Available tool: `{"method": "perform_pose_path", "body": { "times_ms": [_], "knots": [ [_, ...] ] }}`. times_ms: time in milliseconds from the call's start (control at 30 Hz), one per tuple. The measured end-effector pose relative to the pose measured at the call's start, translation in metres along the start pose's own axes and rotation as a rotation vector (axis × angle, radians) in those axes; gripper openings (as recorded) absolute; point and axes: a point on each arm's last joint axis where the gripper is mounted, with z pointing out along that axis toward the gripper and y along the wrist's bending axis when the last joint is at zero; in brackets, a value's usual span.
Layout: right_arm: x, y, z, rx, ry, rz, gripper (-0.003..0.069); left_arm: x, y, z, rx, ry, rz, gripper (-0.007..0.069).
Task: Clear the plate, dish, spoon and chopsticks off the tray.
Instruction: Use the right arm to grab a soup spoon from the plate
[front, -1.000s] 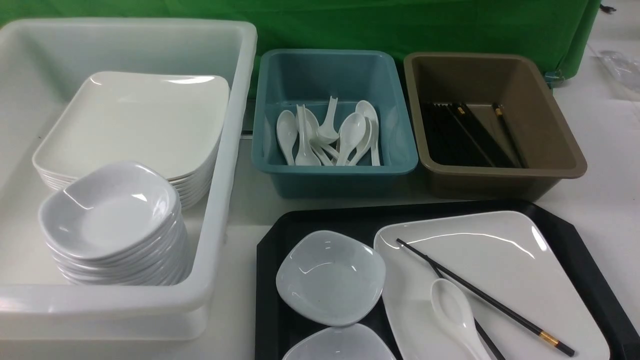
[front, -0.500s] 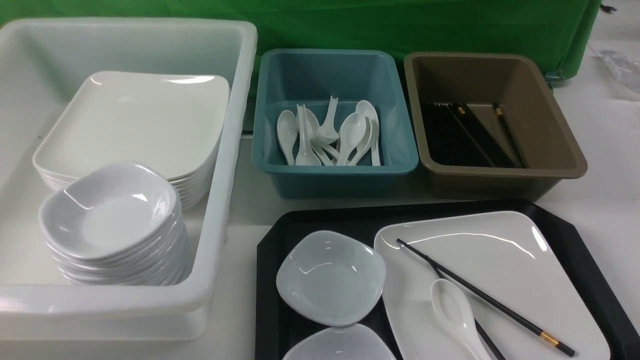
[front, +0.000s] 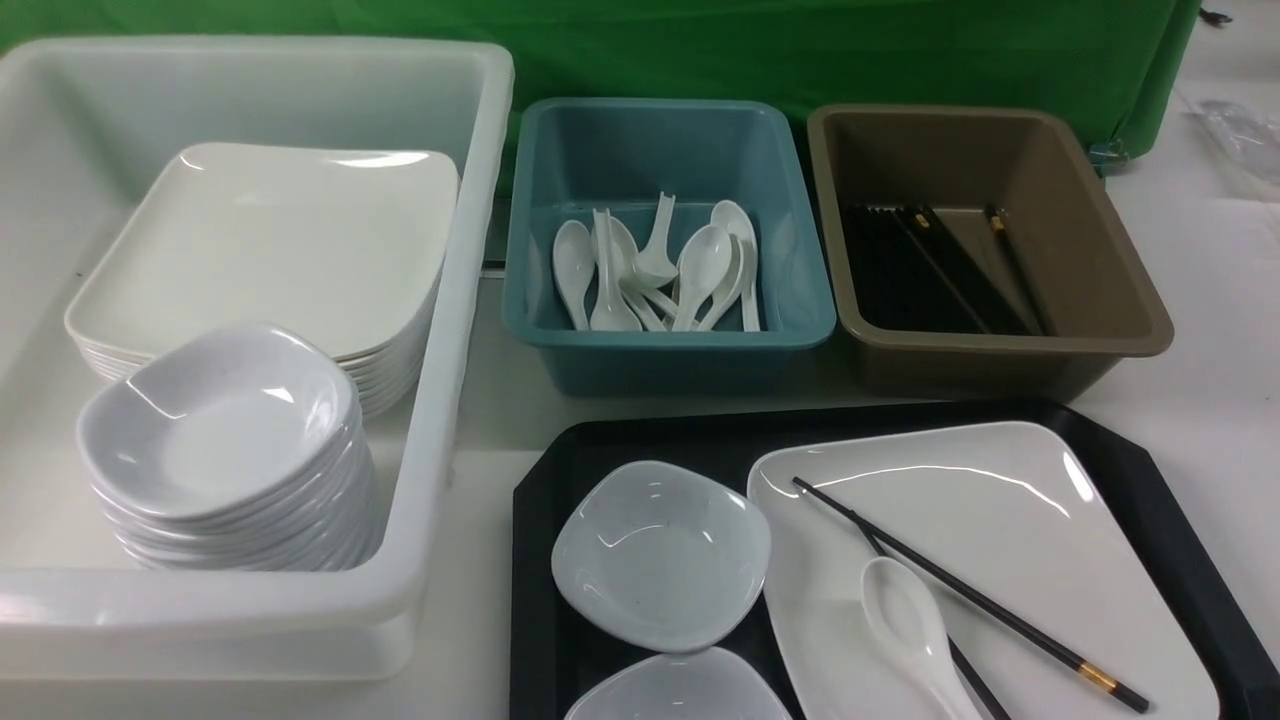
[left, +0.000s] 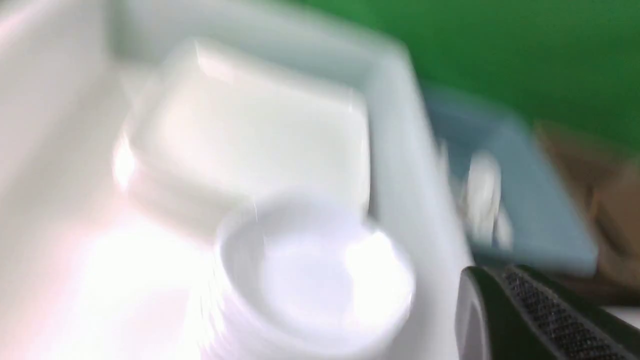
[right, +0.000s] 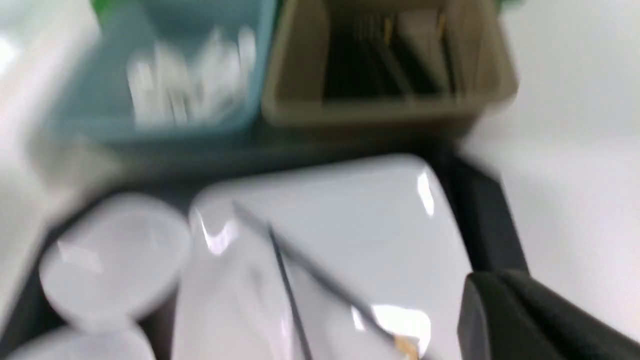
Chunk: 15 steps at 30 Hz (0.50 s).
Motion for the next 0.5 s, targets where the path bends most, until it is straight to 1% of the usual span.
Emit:
{"method": "perform_pose_path", "body": {
  "times_ms": [33,133,167,200,233,300,333,400,500],
  "knots": [
    [-0.005,0.006,0.010,0.010,0.123,-0.048,0.0027,0.000,-0.001,0.011,0.015,0.090,0.016,0.0018],
    [-0.009,0.028,0.040,-0.002,0.357,-0.193,0.0034,0.006,0.000,0.037,0.062,0.305,0.065,0.0018],
    [-0.008,0.036,0.048,-0.014,0.404,-0.236,0.0039,0.008,0.000,0.041,0.071,0.355,0.077,0.0018],
    [-0.007,0.036,0.051,-0.011,0.415,-0.240,0.0039,0.008,0.000,0.042,0.071,0.360,0.075,0.0018],
    [-0.003,0.049,0.065,-0.031,0.484,-0.312,0.0051,0.011,0.001,0.048,0.077,0.410,0.086,0.0015],
    [0.006,0.065,0.085,-0.041,0.579,-0.385,0.0074,0.011,0.001,0.049,0.083,0.422,0.093,0.0006],
    [0.013,0.074,0.098,-0.043,0.633,-0.422,0.0101,0.011,0.001,0.049,0.085,0.424,0.094,0.0005],
    [0.018,0.079,0.109,-0.038,0.672,-0.439,0.0120,0.012,0.001,0.049,0.087,0.427,0.094,0.0003],
    [0.029,0.088,0.137,-0.027,0.741,-0.477,0.0207,0.014,0.000,0.047,0.094,0.447,0.092,0.0001]
  ]
}}
